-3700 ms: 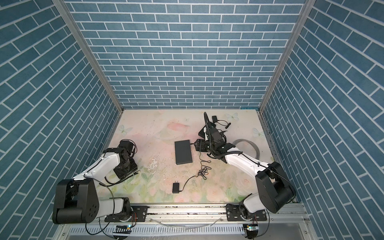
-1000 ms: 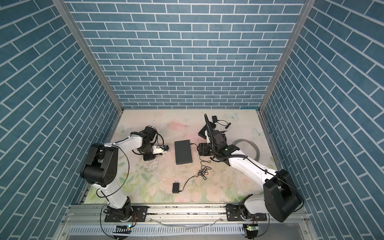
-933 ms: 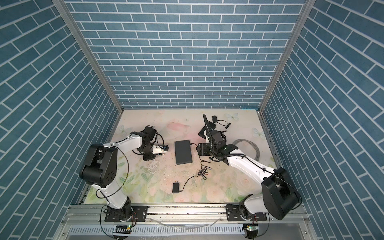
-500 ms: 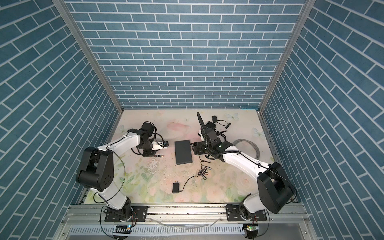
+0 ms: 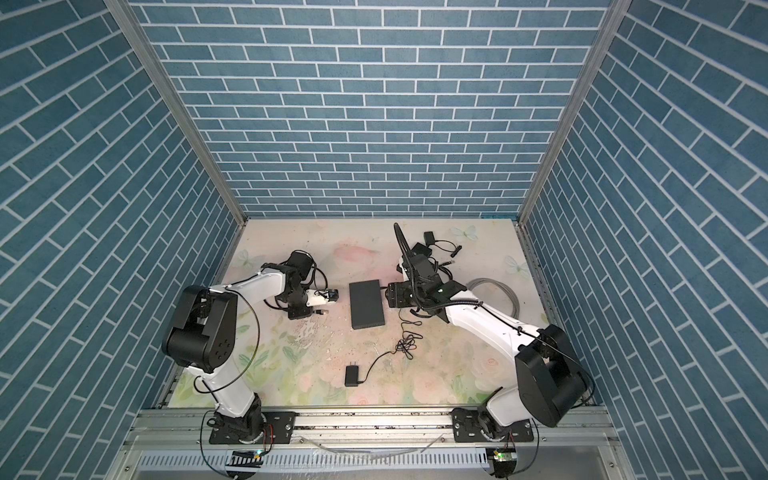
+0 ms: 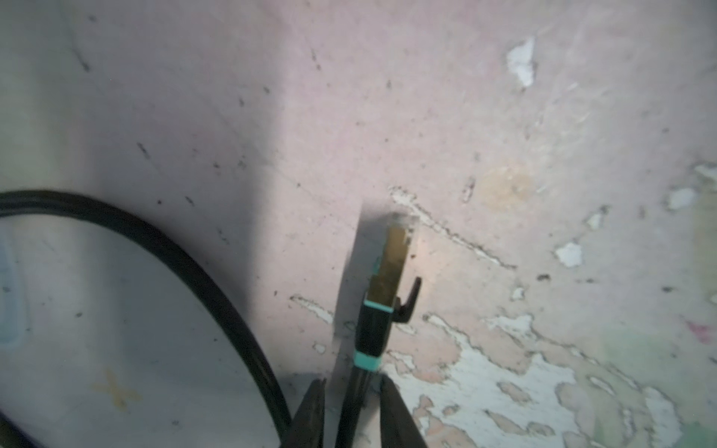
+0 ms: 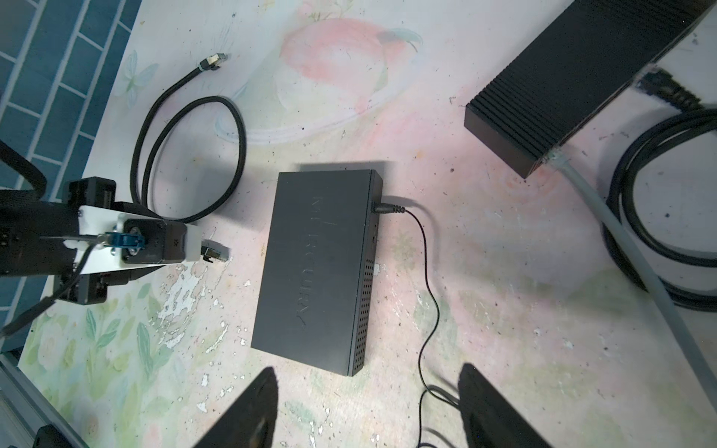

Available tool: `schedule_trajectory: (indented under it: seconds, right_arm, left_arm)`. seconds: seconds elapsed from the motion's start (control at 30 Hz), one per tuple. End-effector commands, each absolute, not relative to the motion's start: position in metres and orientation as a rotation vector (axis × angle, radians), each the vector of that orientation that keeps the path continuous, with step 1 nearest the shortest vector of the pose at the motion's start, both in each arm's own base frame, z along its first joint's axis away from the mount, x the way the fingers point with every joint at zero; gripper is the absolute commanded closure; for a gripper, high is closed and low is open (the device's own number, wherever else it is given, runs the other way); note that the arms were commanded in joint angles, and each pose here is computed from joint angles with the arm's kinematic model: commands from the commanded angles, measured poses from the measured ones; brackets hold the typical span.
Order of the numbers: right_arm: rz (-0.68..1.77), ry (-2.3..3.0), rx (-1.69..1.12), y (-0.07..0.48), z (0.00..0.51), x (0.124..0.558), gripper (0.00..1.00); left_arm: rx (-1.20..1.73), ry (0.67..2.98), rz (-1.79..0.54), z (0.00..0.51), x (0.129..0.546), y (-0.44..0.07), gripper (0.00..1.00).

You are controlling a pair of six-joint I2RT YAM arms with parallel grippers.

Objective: Insert the plug into the switch port

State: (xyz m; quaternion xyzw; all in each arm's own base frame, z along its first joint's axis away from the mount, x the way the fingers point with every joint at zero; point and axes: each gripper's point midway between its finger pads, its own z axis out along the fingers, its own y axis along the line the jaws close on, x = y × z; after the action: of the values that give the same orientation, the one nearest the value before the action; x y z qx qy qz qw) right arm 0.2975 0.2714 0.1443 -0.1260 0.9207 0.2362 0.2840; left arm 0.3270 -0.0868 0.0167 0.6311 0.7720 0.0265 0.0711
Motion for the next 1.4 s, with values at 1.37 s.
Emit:
schedule_trajectory:
  seconds: [1.37]
  right_arm:
    - [1.374,1.776,-1.066,0.414,0.171,0.275,0.67]
  left_arm:
    - [1.85,2.019,-0.579,0.137,0.313,-0.184,1.0]
